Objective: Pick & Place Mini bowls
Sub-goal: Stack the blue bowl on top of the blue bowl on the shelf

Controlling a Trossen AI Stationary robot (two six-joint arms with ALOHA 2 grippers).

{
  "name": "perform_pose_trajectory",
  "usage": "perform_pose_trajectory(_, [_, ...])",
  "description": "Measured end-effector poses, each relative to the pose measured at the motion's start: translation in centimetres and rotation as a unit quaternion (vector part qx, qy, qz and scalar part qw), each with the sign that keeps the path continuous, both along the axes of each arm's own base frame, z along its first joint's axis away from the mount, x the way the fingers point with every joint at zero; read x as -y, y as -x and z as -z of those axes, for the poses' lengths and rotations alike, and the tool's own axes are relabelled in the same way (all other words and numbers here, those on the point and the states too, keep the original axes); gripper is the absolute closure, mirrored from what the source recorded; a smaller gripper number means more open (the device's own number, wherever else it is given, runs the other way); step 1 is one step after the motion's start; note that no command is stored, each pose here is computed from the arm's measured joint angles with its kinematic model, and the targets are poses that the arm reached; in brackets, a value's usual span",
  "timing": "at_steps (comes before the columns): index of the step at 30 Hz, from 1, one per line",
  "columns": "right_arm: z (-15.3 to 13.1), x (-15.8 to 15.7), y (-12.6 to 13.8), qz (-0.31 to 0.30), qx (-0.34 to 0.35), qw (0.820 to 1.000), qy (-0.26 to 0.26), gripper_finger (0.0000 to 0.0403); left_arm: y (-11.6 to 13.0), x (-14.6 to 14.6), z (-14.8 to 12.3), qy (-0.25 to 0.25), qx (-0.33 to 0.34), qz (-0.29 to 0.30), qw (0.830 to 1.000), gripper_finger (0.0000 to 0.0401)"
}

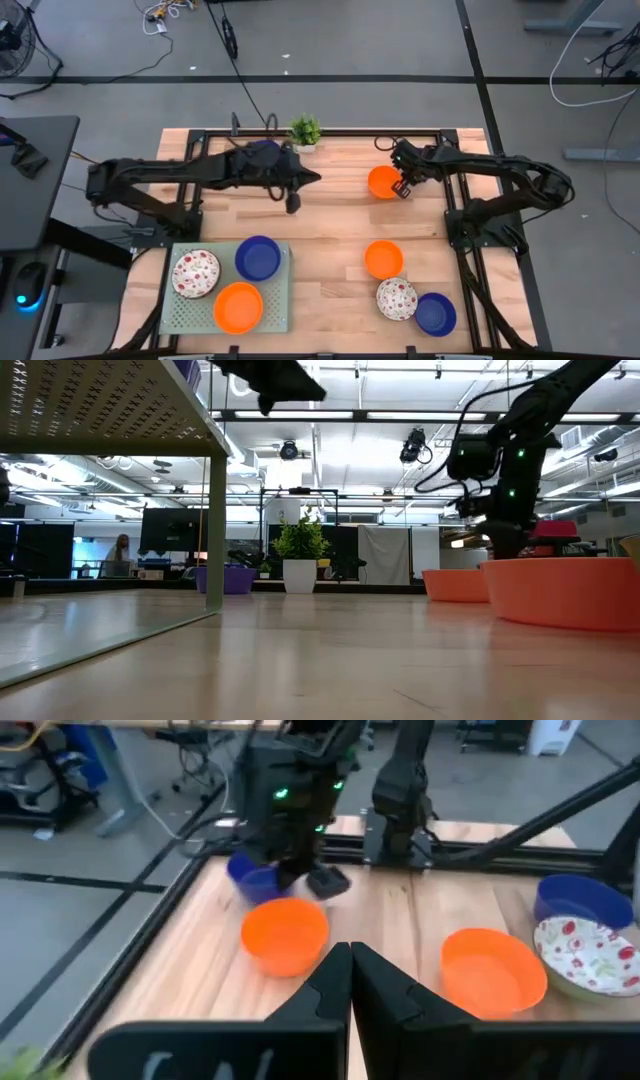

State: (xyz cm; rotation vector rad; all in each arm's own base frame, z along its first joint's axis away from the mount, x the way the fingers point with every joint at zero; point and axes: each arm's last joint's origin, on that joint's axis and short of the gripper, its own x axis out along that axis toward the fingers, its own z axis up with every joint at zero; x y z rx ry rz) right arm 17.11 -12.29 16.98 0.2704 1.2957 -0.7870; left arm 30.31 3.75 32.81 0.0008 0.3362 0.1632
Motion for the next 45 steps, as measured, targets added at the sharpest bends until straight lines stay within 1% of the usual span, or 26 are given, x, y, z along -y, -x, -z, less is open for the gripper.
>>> perform_pose_trajectory(4, [-1.8, -1.5, 0.1, -0.030, 0.010, 0.999, 0.024, 0.0396, 1.6, 0.4, -0.5, 0.000, -0.031, 0.003, 1.000, 0.0385])
perform_pose_trajectory(9, [-5.4, -4.2, -0.5, -0.064, 0.043, 0.996, 0.053, 0.0399, 2.1, 1.3, -0.3, -0.011, -0.059, 0.024, 0.998, 0.0385])
perform_pose_trajectory(11, [-6.9, -5.6, -1.0, -0.095, 0.071, 0.991, 0.060, 0.0399, 2.0, 1.8, -0.1, -0.020, -0.064, 0.037, 0.997, 0.0385])
perform_pose_trajectory(13, [-8.1, -7.2, -1.6, -0.139, 0.098, 0.983, 0.067, 0.0399, 1.5, 2.4, 0.1, -0.030, -0.061, 0.051, 0.996, 0.0385])
perform_pose_trajectory(15, [-8.8, -9.1, -2.4, -0.203, 0.124, 0.969, 0.065, 0.0399, 0.9, 3.0, 0.3, -0.037, -0.051, 0.064, 0.996, 0.0385])
perform_pose_trajectory(17, [-9.0, -11.3, -2.9, -0.283, 0.147, 0.947, 0.043, 0.0399, 0.1, 3.7, 0.5, -0.045, -0.034, 0.079, 0.995, 0.0385])
perform_pose_trajectory(18, [-9.1, -12.4, -3.1, -0.326, 0.158, 0.932, 0.030, 0.0399, -0.4, 4.1, 0.6, -0.047, -0.026, 0.085, 0.995, 0.0385])
perform_pose_trajectory(21, [-9.1, -15.9, -3.8, -0.446, 0.189, 0.875, -0.016, 0.0399, -2.1, 5.4, 1.8, -0.047, -0.013, 0.122, 0.991, 0.0385])
perform_pose_trajectory(23, [-9.1, -18.0, -4.2, -0.511, 0.211, 0.833, -0.038, 0.0399, -3.2, 6.4, 2.9, -0.047, -0.012, 0.174, 0.984, 0.0385])
perform_pose_trajectory(24, [-9.0, -19.0, -4.5, -0.537, 0.222, 0.812, -0.051, 0.0399, -3.7, 6.9, 3.5, -0.048, -0.011, 0.205, 0.977, 0.0385])
perform_pose_trajectory(25, [-8.9, -19.8, -4.7, -0.556, 0.231, 0.796, -0.062, 0.0399, -4.2, 7.5, 4.2, -0.051, -0.009, 0.236, 0.970, 0.0385])
perform_pose_trajectory(27, [-8.6, -21.2, -5.2, -0.588, 0.245, 0.767, -0.081, 0.0399, -5.2, 8.6, 5.5, -0.057, -0.001, 0.287, 0.956, 0.0383])
perform_pose_trajectory(29, [-8.1, -22.3, -5.8, -0.611, 0.251, 0.745, -0.092, 0.0400, -6.1, 9.7, 6.7, -0.057, 0.004, 0.321, 0.945, 0.0371])
perform_pose_trajectory(30, [-7.7, -22.6, -6.1, -0.619, 0.249, 0.738, -0.094, 0.0400, -6.4, 10.1, 7.3, -0.052, -0.004, 0.332, 0.942, 0.0359])
perform_pose_trajectory(32, [-7.0, -23.1, -6.7, -0.629, 0.243, 0.732, -0.095, 0.0400, -7.1, 10.8, 8.1, -0.050, -0.012, 0.342, 0.938, 0.0330])
perform_pose_trajectory(36, [-5.7, -23.4, -7.6, -0.637, 0.228, 0.730, -0.092, 0.0400, -7.5, 11.3, 9.2, -0.049, -0.024, 0.349, 0.936, 0.0258])
perform_pose_trajectory(38, [-5.5, -23.5, -7.9, -0.641, 0.228, 0.727, -0.090, 0.0400, -7.6, 11.3, 9.3, -0.049, -0.026, 0.347, 0.936, 0.0224])
perform_pose_trajectory(40, [-5.4, -23.6, -8.0, -0.644, 0.232, 0.723, -0.093, 0.0400, -7.6, 11.2, 9.2, -0.056, -0.026, 0.333, 0.941, 0.0197])
perform_pose_trajectory(42, [-5.5, -23.7, -8.2, -0.645, 0.240, 0.720, -0.092, 0.0399, -7.7, 11.2, 9.5, -0.063, -0.029, 0.331, 0.941, 0.0179])
perform_pose_trajectory(45, [-5.6, -23.7, -8.3, -0.651, 0.251, 0.711, -0.083, 0.0398, -8.0, 11.3, 10.2, -0.071, -0.037, 0.340, 0.937, 0.0169])
